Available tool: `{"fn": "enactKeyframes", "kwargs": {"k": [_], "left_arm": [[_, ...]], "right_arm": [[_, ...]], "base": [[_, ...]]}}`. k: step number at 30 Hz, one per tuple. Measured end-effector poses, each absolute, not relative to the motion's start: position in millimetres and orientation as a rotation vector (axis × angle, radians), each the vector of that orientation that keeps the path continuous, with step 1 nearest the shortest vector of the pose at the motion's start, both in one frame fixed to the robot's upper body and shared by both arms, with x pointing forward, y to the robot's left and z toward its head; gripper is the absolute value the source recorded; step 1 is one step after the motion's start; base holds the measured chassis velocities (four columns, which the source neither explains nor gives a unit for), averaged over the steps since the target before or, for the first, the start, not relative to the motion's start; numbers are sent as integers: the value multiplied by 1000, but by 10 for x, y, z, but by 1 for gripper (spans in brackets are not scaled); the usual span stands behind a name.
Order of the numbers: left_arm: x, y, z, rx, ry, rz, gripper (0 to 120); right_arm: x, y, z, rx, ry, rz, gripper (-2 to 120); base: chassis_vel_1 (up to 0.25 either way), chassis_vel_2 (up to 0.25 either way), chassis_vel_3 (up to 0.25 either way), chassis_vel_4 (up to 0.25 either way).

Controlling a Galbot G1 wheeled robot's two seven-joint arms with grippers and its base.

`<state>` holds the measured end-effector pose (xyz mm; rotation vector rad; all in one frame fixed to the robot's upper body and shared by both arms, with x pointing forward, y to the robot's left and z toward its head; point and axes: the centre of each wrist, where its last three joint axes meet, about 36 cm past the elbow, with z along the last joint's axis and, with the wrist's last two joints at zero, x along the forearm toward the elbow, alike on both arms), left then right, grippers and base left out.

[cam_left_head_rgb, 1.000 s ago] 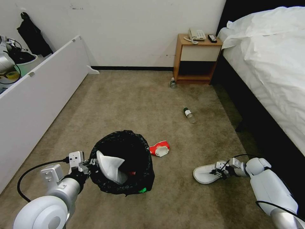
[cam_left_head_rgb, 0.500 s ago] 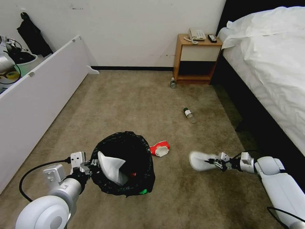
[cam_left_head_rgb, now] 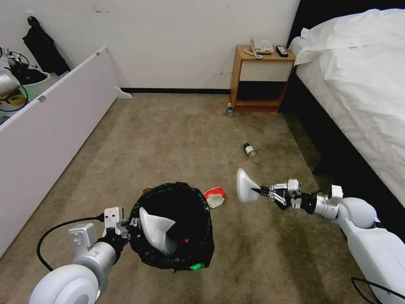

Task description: Pick up the trash bin, then pick up the garbage from the floor and place it into the trash bin.

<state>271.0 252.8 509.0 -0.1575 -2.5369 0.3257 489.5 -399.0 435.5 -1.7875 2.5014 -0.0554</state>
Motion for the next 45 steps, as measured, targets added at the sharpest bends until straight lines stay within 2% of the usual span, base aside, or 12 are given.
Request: {"fn": "enactKeyframes", "kwargs": {"k": [4,10,23,33,45], "left_arm": [[2669,2453,5048,-195,-2506,325,1],[2634,2337,5001,-240,-2478,331,1],[2615,2213,4953,-282,-2457,341,1],[2620,2244,5006,-281,-2476,340,1],[2606,2279,5110,-290,-2505,344,1]], "right_arm": [[4872,-3628,4626,-1845,2338,64,0],[4819,-3242,4798,-1928,2175,178,0],[4686,-2717,4747,-2066,2025,289,0],[4632,-2683,4540,-2174,2001,257,0],[4715,-2955,4331,-2282,2017,108,0]], "base": [[0,0,0,0],[0,0,0,0],[0,0,0,0],[0,0,0,0],[0,0,0,0]]}}
